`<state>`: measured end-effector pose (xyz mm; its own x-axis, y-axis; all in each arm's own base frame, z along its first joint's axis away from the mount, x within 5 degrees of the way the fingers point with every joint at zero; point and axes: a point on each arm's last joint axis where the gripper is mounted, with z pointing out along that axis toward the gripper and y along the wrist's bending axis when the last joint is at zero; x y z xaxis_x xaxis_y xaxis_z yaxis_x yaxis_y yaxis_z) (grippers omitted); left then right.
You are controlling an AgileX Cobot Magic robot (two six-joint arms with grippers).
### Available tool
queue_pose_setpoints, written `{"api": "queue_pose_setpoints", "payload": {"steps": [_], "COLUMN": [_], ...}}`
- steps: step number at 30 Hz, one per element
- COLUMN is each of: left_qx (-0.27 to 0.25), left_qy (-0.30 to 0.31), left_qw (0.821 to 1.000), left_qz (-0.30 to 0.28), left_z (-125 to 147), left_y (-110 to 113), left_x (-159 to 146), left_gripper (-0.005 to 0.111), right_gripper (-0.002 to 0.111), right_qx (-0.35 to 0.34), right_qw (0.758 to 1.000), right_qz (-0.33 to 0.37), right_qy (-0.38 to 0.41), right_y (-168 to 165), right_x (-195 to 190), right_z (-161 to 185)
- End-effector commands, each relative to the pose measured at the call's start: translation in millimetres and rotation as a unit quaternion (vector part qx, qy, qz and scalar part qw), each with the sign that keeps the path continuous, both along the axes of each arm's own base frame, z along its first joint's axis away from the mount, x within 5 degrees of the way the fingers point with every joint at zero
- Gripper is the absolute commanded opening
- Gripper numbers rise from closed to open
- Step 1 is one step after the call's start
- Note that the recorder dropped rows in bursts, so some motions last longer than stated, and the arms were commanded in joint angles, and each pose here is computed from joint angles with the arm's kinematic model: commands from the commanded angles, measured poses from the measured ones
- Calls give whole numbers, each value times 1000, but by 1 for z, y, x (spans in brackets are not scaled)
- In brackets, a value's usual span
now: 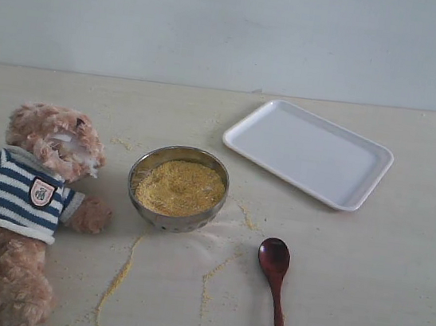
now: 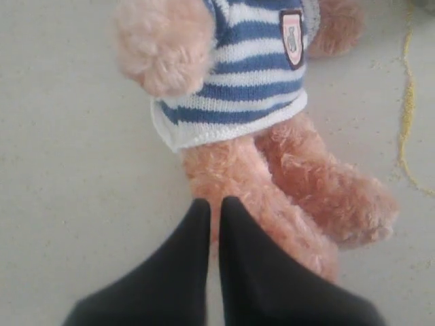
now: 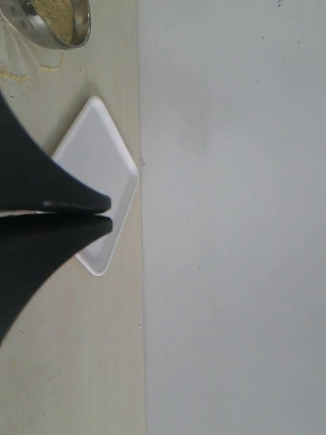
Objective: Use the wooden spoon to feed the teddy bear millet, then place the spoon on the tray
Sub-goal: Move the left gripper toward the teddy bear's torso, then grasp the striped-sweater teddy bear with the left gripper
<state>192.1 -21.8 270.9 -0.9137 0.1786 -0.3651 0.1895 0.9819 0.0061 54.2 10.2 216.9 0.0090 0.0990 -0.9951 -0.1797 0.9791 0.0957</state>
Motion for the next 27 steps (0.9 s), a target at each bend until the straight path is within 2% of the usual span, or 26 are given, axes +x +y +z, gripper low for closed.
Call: {"api": "queue_pose_setpoints", "payload": {"steps": [1,3,6,10,11,19,27], "left_qx": [4,6,10,5,1,-47,-2], "left_qy": [-15,-34,-47,-95,-101,-120,-147], "left_qw": [1000,999,998,995,995,992,989], "left_qz": [-15,-23,-33,-25,-19,7,-25], "left_z": [0,-2,-13,-19,-20,-20,-38], "left_y": [0,0,0,0,-1,-6,-4], "left_x": [3,6,6,11,12,16,42], "left_gripper": [6,13,40,106,110,108,108], "right_gripper": [0,0,0,0,0,0,0], "right_qx": [2,2,2,2,2,2,2], "right_qw": [1000,1000,1000,1000,1000,1000,1000], "right_qz": [0,0,0,0,0,0,0], "right_qy": [-6,-6,-6,-6,-6,-6,-6], "right_y": [0,0,0,0,0,0,0], "right_x": [0,0,0,0,0,0,0], "right_z": [1,1,1,1,1,1,1]}}
